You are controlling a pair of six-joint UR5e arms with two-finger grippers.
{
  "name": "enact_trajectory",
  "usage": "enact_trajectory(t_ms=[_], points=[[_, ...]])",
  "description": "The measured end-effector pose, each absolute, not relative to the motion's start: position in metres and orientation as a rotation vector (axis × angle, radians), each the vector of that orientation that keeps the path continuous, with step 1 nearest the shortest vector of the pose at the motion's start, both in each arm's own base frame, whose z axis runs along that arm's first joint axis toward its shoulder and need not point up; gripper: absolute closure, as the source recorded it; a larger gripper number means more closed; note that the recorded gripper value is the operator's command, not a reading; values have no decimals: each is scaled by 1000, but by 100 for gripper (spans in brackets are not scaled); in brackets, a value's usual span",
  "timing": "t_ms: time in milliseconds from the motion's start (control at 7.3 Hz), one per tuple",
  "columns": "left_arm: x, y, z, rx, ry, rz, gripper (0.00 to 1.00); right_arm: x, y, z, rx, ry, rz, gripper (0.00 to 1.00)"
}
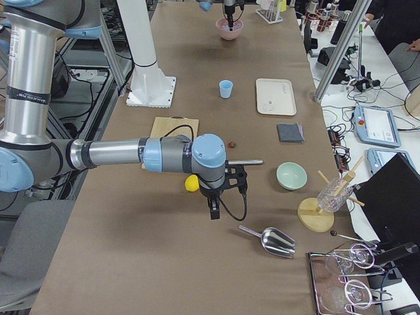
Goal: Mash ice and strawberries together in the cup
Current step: 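Reach the left gripper into the pink bowl and grasp an ice cube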
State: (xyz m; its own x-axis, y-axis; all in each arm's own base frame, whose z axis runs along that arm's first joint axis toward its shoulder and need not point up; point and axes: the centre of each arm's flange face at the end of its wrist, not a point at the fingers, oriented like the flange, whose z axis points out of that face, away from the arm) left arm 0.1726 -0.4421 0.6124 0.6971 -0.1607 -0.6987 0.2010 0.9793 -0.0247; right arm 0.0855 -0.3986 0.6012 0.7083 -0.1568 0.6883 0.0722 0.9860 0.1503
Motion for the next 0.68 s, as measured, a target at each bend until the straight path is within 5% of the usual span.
enact_trajectory(t_ms=[685], points=[[164, -442, 592, 49, 819, -184, 100, 85, -397, 604, 107, -779, -122, 0]])
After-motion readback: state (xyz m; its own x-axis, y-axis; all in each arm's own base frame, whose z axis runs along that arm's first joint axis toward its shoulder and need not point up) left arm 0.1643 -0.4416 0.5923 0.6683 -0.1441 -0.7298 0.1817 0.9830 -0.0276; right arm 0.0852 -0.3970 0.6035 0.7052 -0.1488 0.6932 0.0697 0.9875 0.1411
